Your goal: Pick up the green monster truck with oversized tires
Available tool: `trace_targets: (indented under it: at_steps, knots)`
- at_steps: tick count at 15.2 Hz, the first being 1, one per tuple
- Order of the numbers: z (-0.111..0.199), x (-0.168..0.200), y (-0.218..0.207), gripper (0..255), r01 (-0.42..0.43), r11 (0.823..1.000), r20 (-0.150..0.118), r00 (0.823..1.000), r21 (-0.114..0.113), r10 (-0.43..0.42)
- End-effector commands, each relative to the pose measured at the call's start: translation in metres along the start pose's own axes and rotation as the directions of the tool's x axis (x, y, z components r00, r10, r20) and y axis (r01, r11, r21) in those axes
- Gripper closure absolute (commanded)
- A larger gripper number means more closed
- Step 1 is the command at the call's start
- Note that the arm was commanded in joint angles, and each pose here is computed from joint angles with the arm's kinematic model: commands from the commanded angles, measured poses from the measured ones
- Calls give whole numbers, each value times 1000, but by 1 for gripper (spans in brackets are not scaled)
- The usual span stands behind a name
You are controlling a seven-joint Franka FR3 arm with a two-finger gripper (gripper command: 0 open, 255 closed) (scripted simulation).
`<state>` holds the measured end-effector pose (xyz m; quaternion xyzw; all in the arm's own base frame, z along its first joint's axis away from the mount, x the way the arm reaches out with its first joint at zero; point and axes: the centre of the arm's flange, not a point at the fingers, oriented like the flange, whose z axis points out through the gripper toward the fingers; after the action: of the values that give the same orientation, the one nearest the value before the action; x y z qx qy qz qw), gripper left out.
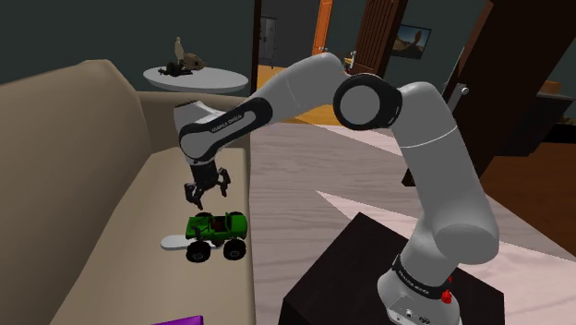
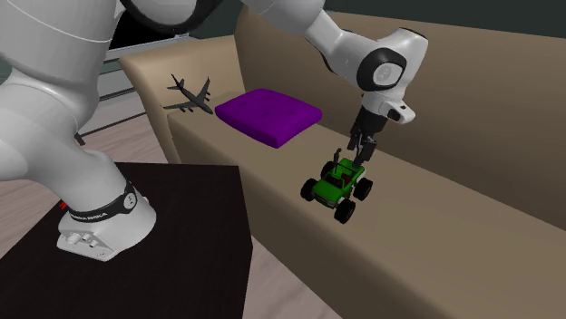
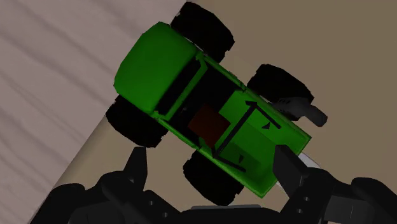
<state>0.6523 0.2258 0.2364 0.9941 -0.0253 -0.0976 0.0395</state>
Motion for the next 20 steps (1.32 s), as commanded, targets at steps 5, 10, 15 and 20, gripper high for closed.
trace_targets:
  at_steps: [5, 10, 15, 20]
  knots:
    - [30, 20, -13, 0, -2, 1000, 5, 1000, -3, 2]
    - [49, 24, -15, 0, -2, 1000, 5, 1000, -3, 2]
    - [49, 24, -15, 255, -2, 1000, 5, 1000, -3, 2]
    - [49, 24, -15, 255, -2, 1000, 5, 1000, -3, 2]
